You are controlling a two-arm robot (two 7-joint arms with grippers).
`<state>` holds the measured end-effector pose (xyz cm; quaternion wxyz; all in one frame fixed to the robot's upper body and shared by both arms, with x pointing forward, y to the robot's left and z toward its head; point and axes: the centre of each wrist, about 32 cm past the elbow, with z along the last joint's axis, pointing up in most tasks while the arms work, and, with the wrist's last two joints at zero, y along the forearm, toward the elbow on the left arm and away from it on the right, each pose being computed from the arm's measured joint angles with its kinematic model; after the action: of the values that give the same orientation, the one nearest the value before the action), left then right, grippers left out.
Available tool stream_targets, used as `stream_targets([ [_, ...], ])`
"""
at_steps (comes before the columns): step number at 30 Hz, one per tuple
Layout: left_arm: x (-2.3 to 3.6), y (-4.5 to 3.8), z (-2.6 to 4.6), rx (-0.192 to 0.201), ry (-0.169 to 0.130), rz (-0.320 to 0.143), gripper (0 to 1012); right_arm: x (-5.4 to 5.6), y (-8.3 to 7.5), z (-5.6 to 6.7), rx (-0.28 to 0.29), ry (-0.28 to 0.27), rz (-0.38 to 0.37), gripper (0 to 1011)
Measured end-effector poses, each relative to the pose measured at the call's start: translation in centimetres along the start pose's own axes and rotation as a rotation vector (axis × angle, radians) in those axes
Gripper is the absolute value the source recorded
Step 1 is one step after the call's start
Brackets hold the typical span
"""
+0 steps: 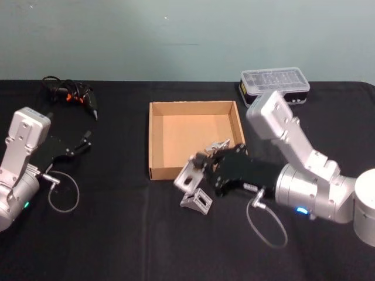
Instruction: Use one hand to pick up the angle iron from the table and place it into the box.
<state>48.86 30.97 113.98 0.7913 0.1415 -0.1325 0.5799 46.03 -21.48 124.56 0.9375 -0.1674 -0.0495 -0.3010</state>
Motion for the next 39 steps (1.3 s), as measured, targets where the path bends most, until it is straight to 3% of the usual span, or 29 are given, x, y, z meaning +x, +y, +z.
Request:
stream_targets([
  [6,0.0,0.0,0.0,0.0,0.0,0.0,1000,1.6,0.0,0.8,0.031,-0.025,-0.1,53],
  [15,0.0,0.0,0.0,0.0,0.0,0.0,1000,4.3,2.5,0.7,0.029,-0.034,-0.17,53],
  [24,0.0,0.0,0.0,0.0,0.0,0.0,1000,6.3,6.3,-0.7,-0.005,0.014,-0.131,52],
  [39,0.0,0.0,0.0,0.0,0.0,0.0,1000,7.8,9.7,-2.8,-0.082,0.059,-0.078,52],
])
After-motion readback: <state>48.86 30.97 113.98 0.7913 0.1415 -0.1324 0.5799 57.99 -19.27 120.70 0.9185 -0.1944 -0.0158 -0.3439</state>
